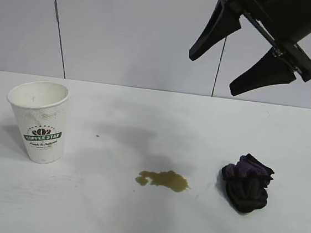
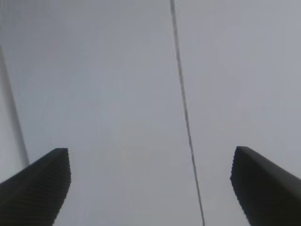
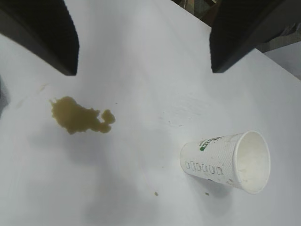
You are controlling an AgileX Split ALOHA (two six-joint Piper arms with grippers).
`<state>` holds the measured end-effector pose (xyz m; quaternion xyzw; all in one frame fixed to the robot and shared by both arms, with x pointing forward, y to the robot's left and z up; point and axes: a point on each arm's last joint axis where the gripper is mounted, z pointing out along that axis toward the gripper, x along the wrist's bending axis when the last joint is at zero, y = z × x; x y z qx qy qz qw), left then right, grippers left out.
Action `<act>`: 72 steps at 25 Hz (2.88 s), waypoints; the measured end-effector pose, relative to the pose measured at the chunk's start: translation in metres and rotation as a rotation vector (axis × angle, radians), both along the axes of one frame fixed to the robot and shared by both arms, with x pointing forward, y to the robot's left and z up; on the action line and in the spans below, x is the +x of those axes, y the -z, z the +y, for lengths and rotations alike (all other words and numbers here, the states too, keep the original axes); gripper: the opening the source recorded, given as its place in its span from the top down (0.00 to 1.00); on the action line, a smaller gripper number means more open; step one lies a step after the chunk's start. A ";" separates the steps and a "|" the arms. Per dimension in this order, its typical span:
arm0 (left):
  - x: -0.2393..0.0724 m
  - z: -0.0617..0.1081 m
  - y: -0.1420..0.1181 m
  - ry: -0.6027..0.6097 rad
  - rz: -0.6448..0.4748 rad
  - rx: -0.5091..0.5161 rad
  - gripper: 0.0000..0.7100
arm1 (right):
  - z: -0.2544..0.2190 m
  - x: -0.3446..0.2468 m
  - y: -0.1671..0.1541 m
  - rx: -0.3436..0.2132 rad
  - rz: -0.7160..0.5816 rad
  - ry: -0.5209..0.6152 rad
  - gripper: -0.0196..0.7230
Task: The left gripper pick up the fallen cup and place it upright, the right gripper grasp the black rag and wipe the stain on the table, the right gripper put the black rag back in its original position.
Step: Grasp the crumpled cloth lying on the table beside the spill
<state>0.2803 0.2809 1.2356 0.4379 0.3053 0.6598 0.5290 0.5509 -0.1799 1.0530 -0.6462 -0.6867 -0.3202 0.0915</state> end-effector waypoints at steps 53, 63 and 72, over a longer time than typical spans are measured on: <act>-0.050 0.017 0.193 -0.014 0.994 -0.169 0.07 | -0.021 0.001 0.080 -0.503 0.054 -0.280 0.25; -0.050 0.017 0.193 -0.016 0.994 -0.170 0.07 | -0.019 0.022 0.125 -0.542 0.048 -0.249 0.25; -0.050 0.017 0.193 -0.015 0.994 -0.170 0.07 | -0.019 0.025 0.146 -0.558 0.094 -0.245 0.77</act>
